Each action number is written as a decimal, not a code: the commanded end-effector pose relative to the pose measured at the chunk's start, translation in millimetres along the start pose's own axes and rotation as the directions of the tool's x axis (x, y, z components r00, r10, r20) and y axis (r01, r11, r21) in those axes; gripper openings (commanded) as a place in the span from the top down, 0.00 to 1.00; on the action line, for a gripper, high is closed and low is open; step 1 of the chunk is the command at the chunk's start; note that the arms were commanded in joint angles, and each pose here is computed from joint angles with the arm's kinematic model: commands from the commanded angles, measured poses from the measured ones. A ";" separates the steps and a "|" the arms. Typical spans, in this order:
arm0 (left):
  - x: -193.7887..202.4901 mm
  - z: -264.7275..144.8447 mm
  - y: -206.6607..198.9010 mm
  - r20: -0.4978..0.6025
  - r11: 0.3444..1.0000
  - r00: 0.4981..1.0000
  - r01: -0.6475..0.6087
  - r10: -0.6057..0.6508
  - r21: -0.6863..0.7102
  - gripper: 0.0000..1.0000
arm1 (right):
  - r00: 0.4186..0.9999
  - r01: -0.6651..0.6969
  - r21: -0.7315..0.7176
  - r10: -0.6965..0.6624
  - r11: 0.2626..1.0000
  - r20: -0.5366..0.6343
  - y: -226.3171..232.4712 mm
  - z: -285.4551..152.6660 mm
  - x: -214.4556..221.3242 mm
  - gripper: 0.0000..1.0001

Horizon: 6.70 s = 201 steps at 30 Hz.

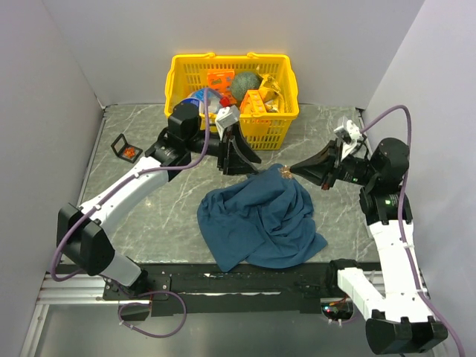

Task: Remove the brooch from the garment
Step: Close the brooch.

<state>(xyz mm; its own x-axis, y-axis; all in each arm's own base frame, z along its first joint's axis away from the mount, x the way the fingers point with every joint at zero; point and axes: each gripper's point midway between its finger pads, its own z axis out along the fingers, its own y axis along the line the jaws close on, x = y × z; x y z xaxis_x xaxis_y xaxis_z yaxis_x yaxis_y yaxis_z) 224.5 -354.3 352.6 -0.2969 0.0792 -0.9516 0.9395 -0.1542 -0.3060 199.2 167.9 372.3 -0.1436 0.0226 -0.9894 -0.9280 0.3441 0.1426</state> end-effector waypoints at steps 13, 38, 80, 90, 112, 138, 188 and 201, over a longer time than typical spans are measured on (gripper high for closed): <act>-18.7 28.5 -38.3 0.028 0.987 1.000 -0.008 0.004 0.159 0.45 | 0.976 -0.166 -0.121 0.181 0.979 0.125 9.7 -10.6 -16.0 1.00; -17.1 47.7 -35.5 0.026 0.988 0.998 0.053 -0.058 0.147 0.45 | 0.975 -0.170 -0.101 0.183 0.980 0.129 4.8 -10.1 -7.3 1.00; -17.3 69.7 -48.2 -0.012 0.980 0.999 0.048 -0.046 0.195 0.84 | 0.978 -0.159 -0.085 0.168 0.984 0.124 4.7 -10.7 4.0 1.00; -13.8 71.4 -46.9 -0.015 0.978 0.998 0.059 -0.057 0.201 0.99 | 0.980 -0.152 -0.081 0.161 0.985 0.117 3.7 -10.7 5.4 1.00; 6.1 49.4 -84.4 -0.070 0.934 0.997 0.002 0.025 0.356 0.99 | 1.000 -0.015 -0.260 0.012 0.965 -0.013 41.0 -20.9 14.4 0.27; 19.7 52.1 -80.1 -0.095 0.924 0.995 0.050 -0.015 0.379 0.99 | 0.990 0.116 -0.275 -0.132 0.954 -0.041 63.6 1.2 16.2 0.27; 19.6 65.7 -50.9 -0.078 0.966 0.996 0.069 -0.051 0.248 0.99 | 0.985 0.140 -0.216 -0.157 0.966 -0.067 48.0 8.0 41.0 0.58; 15.9 62.5 -54.5 -0.072 0.969 0.997 0.052 -0.035 0.242 0.99 | 0.990 0.112 -0.174 -0.124 0.978 -0.064 36.9 9.1 39.9 0.69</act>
<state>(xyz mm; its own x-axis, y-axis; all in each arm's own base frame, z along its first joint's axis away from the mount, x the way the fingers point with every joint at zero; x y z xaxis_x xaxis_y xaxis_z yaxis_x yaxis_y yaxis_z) 158.7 -407.1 327.7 -0.3848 0.2182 -0.8968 0.8208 -0.3636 -0.4406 162.3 189.9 332.8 -0.0645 -0.0964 -0.9933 -0.9826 0.1799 0.0463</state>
